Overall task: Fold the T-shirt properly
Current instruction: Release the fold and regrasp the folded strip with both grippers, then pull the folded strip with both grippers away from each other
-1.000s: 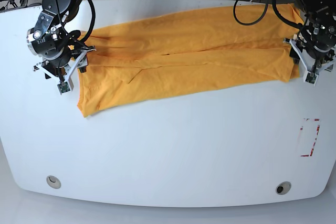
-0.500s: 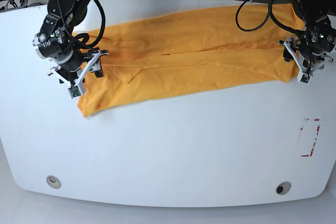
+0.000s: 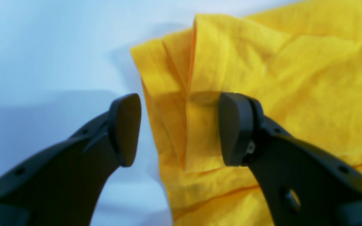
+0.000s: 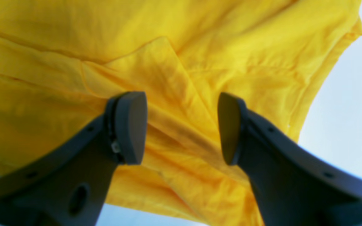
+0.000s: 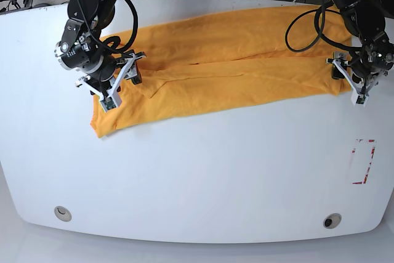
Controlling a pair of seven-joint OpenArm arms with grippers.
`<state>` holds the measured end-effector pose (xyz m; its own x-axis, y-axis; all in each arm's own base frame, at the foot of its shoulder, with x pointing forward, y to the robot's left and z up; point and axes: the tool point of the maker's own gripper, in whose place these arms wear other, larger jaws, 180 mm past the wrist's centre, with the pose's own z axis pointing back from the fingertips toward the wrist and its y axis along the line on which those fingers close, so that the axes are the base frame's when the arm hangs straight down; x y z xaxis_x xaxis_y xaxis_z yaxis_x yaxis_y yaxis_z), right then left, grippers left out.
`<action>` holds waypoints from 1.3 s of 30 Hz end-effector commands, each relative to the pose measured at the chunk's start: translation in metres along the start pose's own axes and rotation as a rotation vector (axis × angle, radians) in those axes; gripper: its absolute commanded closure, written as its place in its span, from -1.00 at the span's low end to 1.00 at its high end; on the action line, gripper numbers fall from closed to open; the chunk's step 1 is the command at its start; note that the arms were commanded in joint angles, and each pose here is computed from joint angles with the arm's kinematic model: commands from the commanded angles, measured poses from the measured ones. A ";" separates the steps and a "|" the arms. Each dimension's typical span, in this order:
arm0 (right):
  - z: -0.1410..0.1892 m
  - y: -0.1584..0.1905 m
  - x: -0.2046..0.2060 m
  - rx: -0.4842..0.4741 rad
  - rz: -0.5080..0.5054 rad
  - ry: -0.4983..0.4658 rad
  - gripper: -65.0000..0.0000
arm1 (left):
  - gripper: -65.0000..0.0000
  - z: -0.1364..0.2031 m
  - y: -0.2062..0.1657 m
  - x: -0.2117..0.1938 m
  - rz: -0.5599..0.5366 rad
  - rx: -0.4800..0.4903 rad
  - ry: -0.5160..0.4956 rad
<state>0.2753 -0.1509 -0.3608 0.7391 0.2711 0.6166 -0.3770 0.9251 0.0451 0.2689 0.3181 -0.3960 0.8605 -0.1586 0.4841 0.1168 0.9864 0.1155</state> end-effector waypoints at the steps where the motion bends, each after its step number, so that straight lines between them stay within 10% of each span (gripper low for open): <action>1: 0.005 -0.002 0.014 -0.005 0.011 -0.050 -0.05 | -0.12 0.007 0.009 0.022 -0.008 0.018 -0.067; 15: 0.004 -0.003 0.014 -0.009 0.007 -0.050 -0.05 | -0.06 -0.002 -0.030 0.034 -0.085 -0.052 -0.074; 22: 0.004 -0.004 0.014 -0.010 0.006 -0.052 -0.05 | 0.88 -0.001 -0.038 0.038 -0.084 -0.057 -0.090; 39: 0.004 -0.004 0.014 -0.010 0.005 -0.051 -0.05 | 0.61 0.030 -0.028 0.024 -0.171 0.029 -0.096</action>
<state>0.2752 -0.1519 -0.3609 0.7400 0.2690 0.6165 -0.3737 0.9265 0.0444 0.2686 0.2800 -0.3731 0.7973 -0.3119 0.5167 0.2458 0.9497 0.1941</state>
